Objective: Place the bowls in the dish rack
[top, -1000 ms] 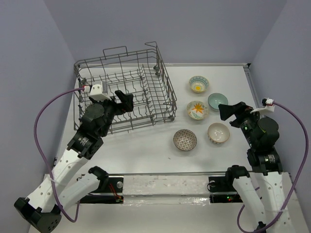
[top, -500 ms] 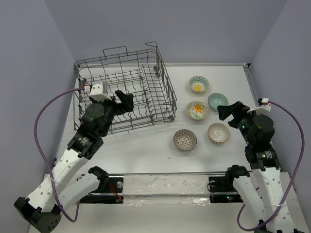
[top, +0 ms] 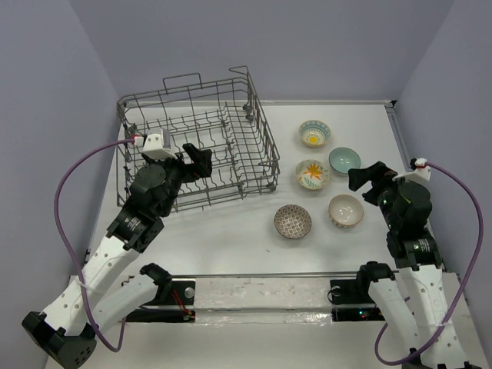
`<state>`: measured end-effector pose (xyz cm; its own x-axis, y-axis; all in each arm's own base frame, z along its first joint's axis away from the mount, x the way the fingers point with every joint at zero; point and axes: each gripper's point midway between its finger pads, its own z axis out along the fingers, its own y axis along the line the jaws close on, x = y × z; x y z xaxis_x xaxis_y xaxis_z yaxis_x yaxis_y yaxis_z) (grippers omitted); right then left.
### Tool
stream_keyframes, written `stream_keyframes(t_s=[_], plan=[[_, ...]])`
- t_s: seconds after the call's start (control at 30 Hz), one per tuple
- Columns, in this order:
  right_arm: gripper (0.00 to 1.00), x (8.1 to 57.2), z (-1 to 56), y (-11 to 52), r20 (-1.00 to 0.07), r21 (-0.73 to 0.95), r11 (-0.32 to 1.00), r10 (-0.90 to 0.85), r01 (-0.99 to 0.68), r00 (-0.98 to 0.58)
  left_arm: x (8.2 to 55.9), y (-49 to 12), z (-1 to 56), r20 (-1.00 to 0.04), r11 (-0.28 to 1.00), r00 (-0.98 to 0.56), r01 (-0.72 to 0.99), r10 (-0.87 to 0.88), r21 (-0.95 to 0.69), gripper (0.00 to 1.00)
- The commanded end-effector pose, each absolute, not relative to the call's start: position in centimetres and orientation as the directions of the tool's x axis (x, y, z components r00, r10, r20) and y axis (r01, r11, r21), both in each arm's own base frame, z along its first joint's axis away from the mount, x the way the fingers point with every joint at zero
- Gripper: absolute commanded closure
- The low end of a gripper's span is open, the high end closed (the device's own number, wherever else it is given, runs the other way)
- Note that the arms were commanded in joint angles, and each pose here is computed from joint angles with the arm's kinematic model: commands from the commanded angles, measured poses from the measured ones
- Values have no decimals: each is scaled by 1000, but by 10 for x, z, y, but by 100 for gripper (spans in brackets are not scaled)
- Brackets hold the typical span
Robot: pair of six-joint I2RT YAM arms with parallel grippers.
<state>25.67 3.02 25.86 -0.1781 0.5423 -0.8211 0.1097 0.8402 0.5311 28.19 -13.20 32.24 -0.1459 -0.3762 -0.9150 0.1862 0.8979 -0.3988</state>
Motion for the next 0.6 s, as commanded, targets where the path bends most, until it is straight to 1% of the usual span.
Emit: stream_keyframes(t_s=[0.0, 0.27, 0.57], plan=[[0, 257, 256, 18, -822, 524, 832, 550, 182, -147, 280, -128, 350, -909, 888, -76, 198, -409, -416, 1], [0, 264, 230, -3, -815, 462, 812, 547, 355, -190, 280, -129, 350, -910, 888, -79, 201, -407, -414, 1], [0, 282, 202, -11, -788, 413, 782, 564, 467, -247, 280, -131, 350, -910, 885, -84, 212, -407, -415, 1]])
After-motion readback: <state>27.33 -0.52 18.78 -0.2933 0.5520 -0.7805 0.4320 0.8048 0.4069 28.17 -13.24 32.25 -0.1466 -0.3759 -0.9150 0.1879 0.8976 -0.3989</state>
